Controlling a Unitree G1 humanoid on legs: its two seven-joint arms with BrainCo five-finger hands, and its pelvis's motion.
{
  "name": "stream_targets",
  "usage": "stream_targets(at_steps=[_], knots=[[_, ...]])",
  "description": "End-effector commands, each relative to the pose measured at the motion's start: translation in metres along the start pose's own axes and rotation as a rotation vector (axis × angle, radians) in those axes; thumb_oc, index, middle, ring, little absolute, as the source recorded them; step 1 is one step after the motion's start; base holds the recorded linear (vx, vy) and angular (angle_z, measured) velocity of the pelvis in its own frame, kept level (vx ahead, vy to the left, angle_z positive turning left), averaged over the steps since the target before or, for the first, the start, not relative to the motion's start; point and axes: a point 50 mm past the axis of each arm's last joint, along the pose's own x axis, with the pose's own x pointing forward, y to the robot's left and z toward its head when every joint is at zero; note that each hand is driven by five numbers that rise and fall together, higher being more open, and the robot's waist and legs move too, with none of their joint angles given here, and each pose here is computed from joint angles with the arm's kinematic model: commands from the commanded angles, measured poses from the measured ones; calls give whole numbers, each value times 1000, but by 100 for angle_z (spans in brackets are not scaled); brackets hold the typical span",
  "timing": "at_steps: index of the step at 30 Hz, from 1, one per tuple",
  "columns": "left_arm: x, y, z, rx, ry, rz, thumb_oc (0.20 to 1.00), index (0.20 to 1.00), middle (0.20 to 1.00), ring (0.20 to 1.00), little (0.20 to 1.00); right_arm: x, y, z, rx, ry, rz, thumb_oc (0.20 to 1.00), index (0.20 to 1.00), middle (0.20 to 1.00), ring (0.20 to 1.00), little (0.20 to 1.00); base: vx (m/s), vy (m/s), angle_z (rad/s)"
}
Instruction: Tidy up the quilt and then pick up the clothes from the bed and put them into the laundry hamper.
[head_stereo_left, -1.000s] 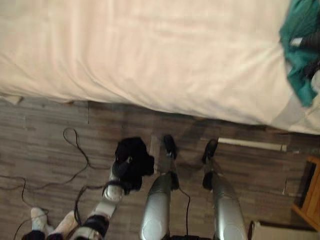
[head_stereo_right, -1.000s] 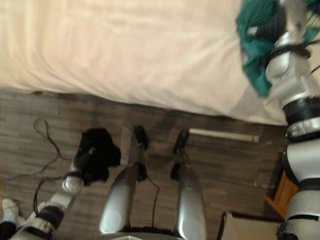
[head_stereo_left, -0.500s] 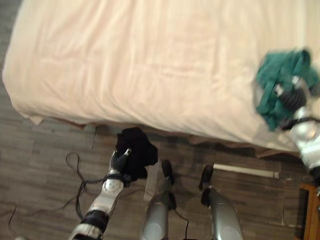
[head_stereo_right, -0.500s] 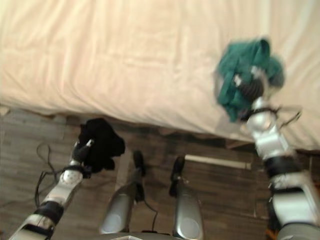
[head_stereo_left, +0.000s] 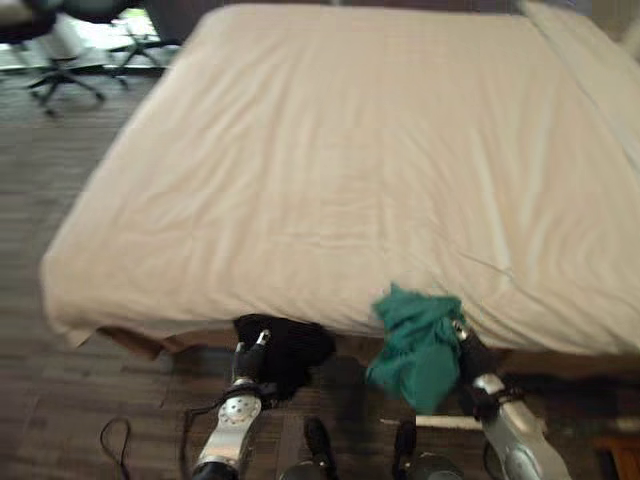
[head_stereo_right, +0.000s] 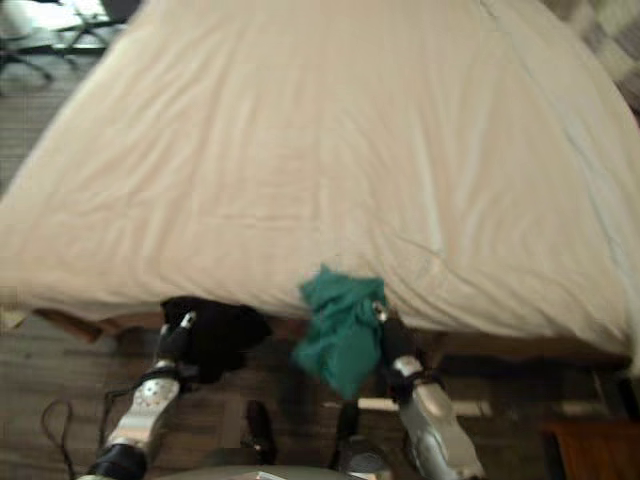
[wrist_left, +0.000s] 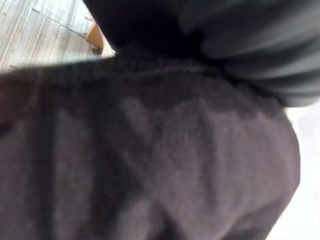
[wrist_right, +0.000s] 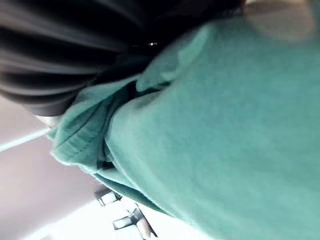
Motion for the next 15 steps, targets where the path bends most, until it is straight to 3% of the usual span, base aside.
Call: stream_targets(at_steps=[1,3,5,10,13,15], knots=[[1,28,42,-34,-206,77,200,200,200,200,200,20,-9,42,-167,-201,-97,200,200,200,200,200,52,267,224],[-7,27,42,-46,-218,37,200,200,200,200,200,17,-28,45,-618,-142,-210,200,200,200,200,200,118,353,239],[-13,35,39,-41,-213,43,200,200,200,200,200,10,-35,35,-699,-84,-241,200,200,200,200,200,127,457,230],[-13,49,49,-18,-243,99,200,200,200,200,200,2,-38,6,-649,41,-278,200,200,200,200,200,253,476,184],[-8,29,48,-22,-235,30,200,200,200,200,200,-1,-40,-2,-600,64,-323,200,200,200,200,200,240,296,172],[-8,24,48,-26,-238,3,200,200,200,200,200,-1,-42,1,-596,55,-338,200,200,200,200,200,107,80,300]])
